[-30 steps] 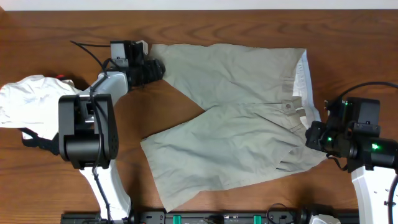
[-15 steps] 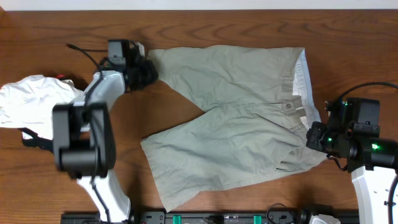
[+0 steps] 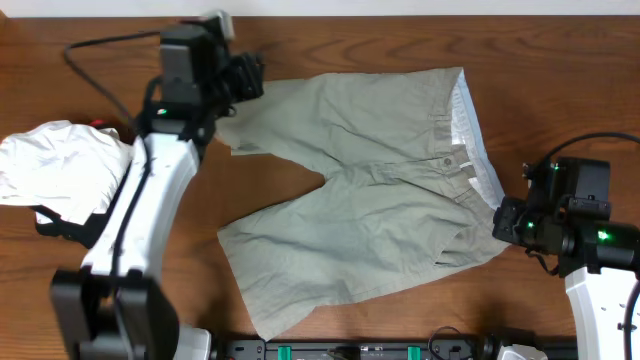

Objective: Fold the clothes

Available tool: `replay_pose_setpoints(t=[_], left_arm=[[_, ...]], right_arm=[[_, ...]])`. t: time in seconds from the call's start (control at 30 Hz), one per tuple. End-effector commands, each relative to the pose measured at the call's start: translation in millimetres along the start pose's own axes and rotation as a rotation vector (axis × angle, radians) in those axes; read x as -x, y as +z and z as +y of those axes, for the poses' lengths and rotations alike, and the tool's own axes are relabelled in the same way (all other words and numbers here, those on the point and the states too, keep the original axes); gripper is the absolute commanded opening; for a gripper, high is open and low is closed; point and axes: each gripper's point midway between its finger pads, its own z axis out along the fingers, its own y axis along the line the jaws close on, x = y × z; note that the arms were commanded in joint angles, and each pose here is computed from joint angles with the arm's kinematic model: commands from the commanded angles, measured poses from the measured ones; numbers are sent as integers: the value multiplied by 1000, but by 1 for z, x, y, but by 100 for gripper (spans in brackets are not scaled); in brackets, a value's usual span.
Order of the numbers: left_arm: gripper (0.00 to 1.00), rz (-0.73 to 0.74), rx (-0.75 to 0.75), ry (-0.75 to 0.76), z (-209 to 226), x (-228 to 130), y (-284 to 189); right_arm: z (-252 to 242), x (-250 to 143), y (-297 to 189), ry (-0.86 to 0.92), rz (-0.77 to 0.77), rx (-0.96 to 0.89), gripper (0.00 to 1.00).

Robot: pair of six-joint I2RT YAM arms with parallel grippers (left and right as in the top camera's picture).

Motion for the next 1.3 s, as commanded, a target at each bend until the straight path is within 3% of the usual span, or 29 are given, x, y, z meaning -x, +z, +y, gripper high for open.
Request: replay_pose_setpoints(t=[0.0, 0.2, 0.33, 0.4, 0.43, 0.47, 0.53, 0.6, 1.27], left_arm=[[22, 92, 144, -28, 43, -30, 24], [21, 263, 418, -29, 103, -75, 10], [9, 394, 520, -66, 124, -104, -14], [8, 438, 539, -78, 129, -116, -19], [9, 446, 541, -79, 130, -120, -19], [24, 446, 544, -87, 132, -124, -17], [39, 444, 543, -86, 136, -129, -12], [47, 436, 541, -89, 141, -132, -5], [49, 393, 504, -92, 163, -142, 53]], right_arm=[[0, 0, -1, -13, 0, -7, 17], [0, 2, -1, -14, -7, -7, 17], [1, 4, -1, -16, -17, -5, 17], [1, 5, -1, -16, -19, -5, 17], [1, 5, -1, -16, -19, -5, 17], [1, 5, -1, -16, -20, -5, 17], [1, 5, -1, -16, -20, -5, 17], [1, 4, -1, -16, -18, -5, 17], [0, 3, -1, -15, -12, -9, 17]])
